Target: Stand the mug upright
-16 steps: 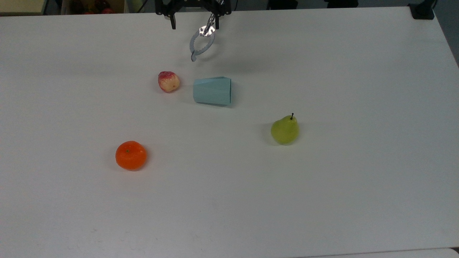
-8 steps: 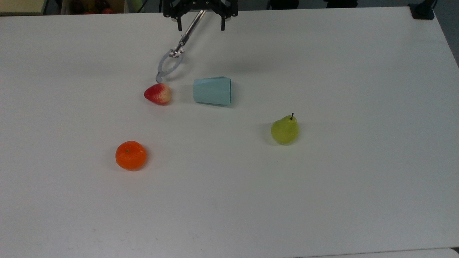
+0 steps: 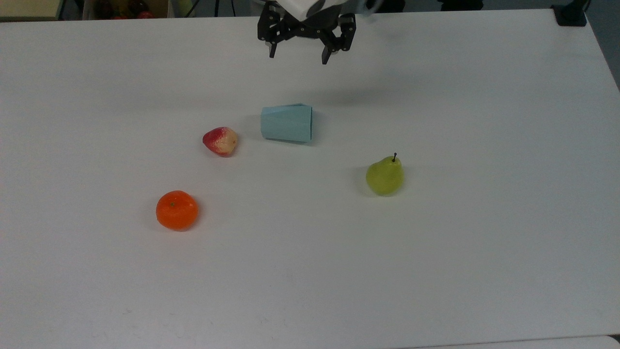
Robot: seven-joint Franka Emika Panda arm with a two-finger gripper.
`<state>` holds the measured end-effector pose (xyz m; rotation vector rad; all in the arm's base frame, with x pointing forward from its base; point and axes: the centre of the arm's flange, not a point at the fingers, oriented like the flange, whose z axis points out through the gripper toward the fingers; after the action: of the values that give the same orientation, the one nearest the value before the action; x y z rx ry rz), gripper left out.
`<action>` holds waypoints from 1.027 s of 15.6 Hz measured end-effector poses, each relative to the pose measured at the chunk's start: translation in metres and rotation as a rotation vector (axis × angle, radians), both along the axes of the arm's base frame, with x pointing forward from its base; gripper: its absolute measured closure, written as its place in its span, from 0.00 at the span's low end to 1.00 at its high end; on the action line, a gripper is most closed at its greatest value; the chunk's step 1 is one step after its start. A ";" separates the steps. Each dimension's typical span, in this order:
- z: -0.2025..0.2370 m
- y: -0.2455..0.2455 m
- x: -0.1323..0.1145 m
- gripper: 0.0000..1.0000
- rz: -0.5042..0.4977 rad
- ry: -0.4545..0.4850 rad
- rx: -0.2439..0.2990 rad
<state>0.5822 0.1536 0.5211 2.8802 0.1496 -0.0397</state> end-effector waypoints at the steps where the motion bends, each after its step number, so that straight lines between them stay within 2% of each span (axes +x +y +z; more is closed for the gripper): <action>1: -0.009 0.010 0.001 0.00 0.008 -0.001 -0.039; 5: -0.063 0.055 0.003 0.00 0.022 -0.031 -0.236; 10: -0.129 0.088 0.001 0.00 0.046 -0.033 -0.430; 16: -0.206 0.091 0.004 0.01 0.008 -0.039 -0.595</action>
<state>0.5865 0.2442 0.3155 2.2848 0.1170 -0.0215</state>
